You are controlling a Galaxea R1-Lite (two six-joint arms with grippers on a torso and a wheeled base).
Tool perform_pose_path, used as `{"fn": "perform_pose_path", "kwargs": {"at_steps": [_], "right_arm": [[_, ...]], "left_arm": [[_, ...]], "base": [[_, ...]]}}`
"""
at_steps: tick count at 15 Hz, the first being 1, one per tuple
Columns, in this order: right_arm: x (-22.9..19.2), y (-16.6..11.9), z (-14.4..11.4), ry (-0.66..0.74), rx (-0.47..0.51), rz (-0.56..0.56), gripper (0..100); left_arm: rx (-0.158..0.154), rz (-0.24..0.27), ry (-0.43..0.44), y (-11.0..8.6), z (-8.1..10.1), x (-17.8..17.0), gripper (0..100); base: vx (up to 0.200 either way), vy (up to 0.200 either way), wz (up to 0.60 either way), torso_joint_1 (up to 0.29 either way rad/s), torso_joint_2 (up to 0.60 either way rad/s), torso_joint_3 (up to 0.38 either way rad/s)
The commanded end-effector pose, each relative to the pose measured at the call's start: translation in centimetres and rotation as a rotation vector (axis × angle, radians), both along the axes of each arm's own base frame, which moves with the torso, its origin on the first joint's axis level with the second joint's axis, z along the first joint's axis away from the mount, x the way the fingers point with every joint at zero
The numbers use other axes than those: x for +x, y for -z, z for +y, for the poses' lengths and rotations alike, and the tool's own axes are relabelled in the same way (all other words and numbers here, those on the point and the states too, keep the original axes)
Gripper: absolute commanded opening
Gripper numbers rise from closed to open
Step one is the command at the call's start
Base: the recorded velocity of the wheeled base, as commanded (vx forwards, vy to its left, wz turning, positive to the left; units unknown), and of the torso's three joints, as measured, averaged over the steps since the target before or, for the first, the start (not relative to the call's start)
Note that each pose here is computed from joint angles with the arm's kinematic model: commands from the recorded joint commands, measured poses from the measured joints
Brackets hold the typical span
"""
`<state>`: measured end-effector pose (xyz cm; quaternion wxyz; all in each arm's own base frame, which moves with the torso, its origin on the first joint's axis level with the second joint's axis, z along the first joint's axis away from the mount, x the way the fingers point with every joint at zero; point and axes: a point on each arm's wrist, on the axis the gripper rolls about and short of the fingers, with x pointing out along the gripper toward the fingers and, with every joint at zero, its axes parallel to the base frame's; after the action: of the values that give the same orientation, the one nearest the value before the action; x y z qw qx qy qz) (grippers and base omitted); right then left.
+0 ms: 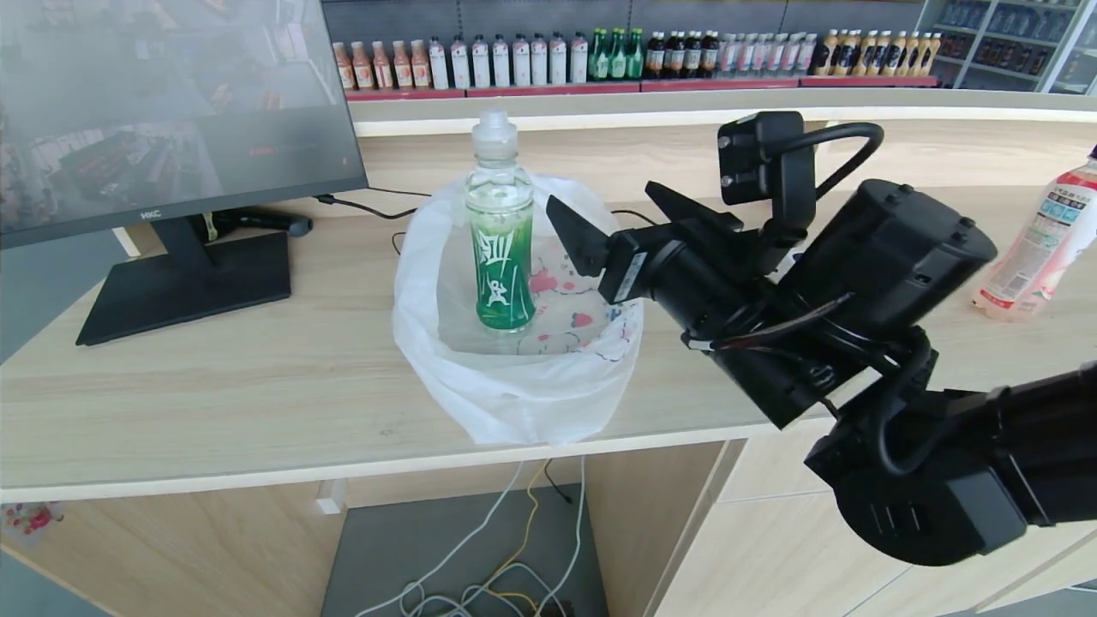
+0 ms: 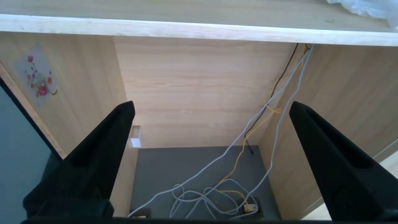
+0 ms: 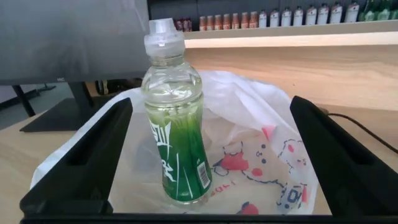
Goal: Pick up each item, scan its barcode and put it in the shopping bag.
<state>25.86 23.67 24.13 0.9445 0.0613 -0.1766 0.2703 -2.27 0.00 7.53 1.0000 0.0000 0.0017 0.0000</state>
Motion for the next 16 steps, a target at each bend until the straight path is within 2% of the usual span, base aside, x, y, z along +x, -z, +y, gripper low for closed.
{"fn": "perform_pose_path", "kwargs": {"at_steps": [1,3,6,10,14,16], "right_arm": [[-1.7,0.3,-3.2,0.006,0.021,-0.027,100],[-2.1,0.5,-3.5,0.002,0.050,-0.064,100],[-3.0,2.7,-4.5,0.010,0.038,-0.045,100],[-3.0,2.5,-4.5,0.011,0.043,-0.060,100],[-2.3,2.5,-5.4,0.047,0.051,-0.062,100],[-2.5,2.5,-5.6,0.046,0.050,-0.059,100]], "left_arm": [[0.000,0.000,-0.002,0.0,0.0,0.0,100],[0.000,0.000,-0.002,0.0,0.0,0.0,100],[-0.002,0.000,0.000,0.0,0.0,0.0,100],[-0.002,0.000,-0.002,0.0,0.0,0.0,100],[-0.002,0.000,0.000,0.0,0.0,0.0,100],[0.000,0.000,0.000,0.0,0.0,0.0,100]], "base": [[0.000,0.000,0.00,0.000,0.00,0.000],[0.000,0.000,0.00,0.000,0.00,0.000],[0.000,0.000,0.00,0.000,0.00,0.000],[0.000,0.000,0.00,0.000,0.00,0.000],[-0.200,0.000,0.00,0.008,0.00,0.000],[0.000,0.000,0.00,0.000,0.00,0.000]]}}
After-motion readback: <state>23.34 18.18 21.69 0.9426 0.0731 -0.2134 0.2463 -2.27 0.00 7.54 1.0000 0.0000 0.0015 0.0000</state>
